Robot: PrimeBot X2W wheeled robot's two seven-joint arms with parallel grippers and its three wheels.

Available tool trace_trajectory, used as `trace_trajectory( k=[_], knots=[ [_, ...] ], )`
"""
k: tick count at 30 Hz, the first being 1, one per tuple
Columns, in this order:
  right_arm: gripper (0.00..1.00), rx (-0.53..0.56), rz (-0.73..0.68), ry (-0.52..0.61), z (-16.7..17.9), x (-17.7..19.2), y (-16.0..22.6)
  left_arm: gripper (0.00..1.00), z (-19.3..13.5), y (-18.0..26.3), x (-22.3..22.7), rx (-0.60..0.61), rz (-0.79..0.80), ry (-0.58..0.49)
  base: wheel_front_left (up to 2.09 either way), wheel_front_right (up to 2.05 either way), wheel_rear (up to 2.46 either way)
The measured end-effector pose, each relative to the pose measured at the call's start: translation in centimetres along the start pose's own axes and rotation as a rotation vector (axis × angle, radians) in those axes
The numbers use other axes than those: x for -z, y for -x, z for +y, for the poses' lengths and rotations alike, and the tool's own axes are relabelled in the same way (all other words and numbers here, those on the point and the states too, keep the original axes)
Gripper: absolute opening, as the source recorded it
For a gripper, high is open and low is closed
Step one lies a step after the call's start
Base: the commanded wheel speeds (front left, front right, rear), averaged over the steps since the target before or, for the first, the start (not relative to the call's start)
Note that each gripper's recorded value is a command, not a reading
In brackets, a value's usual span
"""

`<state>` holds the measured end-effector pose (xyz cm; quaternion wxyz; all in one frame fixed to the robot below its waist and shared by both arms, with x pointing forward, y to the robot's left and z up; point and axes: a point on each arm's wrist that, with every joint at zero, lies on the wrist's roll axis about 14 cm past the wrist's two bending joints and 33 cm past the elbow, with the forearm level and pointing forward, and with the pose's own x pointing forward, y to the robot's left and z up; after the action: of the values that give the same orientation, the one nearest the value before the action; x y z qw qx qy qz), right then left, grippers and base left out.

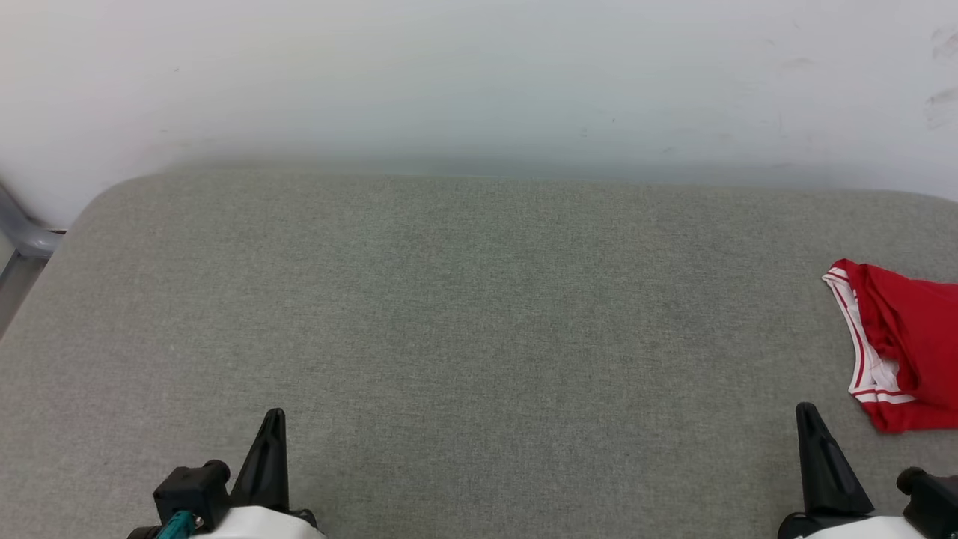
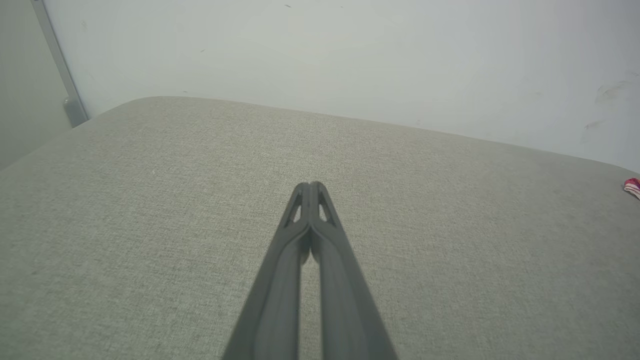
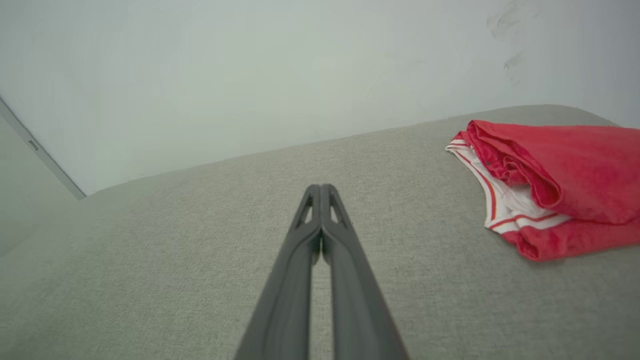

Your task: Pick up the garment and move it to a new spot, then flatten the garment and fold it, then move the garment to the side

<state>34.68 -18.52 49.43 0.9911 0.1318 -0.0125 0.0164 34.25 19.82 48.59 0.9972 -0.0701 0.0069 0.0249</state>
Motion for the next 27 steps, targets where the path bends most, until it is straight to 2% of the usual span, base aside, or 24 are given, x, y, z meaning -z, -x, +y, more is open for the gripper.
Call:
trace_trajectory(
  k=[27],
  knots=[
    [0.00,0.060,0.012,-0.447,-0.9,0.0,-1.5,0.00,0.9,-1.5,0.3,-0.056,0.053,0.484,0.00,0.00,0.00]
  ],
)
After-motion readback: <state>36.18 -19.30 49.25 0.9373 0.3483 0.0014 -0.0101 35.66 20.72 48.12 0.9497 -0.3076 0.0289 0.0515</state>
